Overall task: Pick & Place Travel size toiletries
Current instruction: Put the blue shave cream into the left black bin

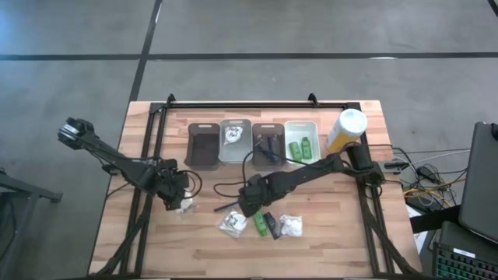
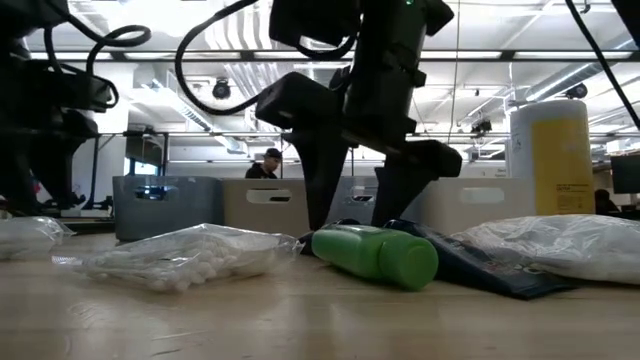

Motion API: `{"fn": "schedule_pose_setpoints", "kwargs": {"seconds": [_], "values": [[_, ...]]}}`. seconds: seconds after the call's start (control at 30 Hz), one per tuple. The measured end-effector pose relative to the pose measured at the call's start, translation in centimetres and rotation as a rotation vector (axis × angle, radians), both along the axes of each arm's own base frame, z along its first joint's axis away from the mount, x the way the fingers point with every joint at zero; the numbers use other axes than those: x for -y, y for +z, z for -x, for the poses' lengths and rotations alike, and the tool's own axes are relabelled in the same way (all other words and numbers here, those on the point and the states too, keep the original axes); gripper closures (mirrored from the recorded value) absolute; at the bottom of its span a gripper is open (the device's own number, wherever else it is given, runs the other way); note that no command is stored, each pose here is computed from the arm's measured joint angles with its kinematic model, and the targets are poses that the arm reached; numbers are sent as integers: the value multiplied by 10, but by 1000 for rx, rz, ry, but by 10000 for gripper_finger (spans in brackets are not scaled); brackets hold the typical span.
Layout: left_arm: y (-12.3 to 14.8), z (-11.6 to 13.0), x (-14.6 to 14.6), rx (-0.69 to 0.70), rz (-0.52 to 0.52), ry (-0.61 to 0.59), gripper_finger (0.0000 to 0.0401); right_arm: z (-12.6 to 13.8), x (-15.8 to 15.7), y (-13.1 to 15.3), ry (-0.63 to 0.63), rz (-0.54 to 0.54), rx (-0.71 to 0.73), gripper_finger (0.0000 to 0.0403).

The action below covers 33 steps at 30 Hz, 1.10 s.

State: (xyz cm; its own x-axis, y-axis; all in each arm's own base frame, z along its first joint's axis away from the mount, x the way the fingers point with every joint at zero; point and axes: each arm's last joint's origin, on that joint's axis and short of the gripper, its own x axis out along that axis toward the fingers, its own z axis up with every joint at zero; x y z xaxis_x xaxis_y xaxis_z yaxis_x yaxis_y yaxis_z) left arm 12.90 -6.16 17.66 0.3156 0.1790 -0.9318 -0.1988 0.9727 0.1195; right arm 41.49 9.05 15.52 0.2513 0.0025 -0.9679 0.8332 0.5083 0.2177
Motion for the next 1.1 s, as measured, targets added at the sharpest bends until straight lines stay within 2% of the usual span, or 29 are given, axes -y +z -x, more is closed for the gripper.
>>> {"fn": "schedule_pose_setpoints", "kwargs": {"seconds": [0.3,0.5,0.7,0.93,1.1], "values": [[1,3,-2,24,16,9,153,-4,-2,-14,35,-26,-13,168],[0,4,-2,31,19,10,153,-4,-1,-13,51,-15,-11,210],[0,4,-2,33,20,10,153,-5,-2,-7,85,-24,14,275],[0,4,-2,35,21,10,153,2,1,26,27,-17,80,286],[0,3,-2,47,26,10,153,22,9,74,-99,47,139,284]]}}
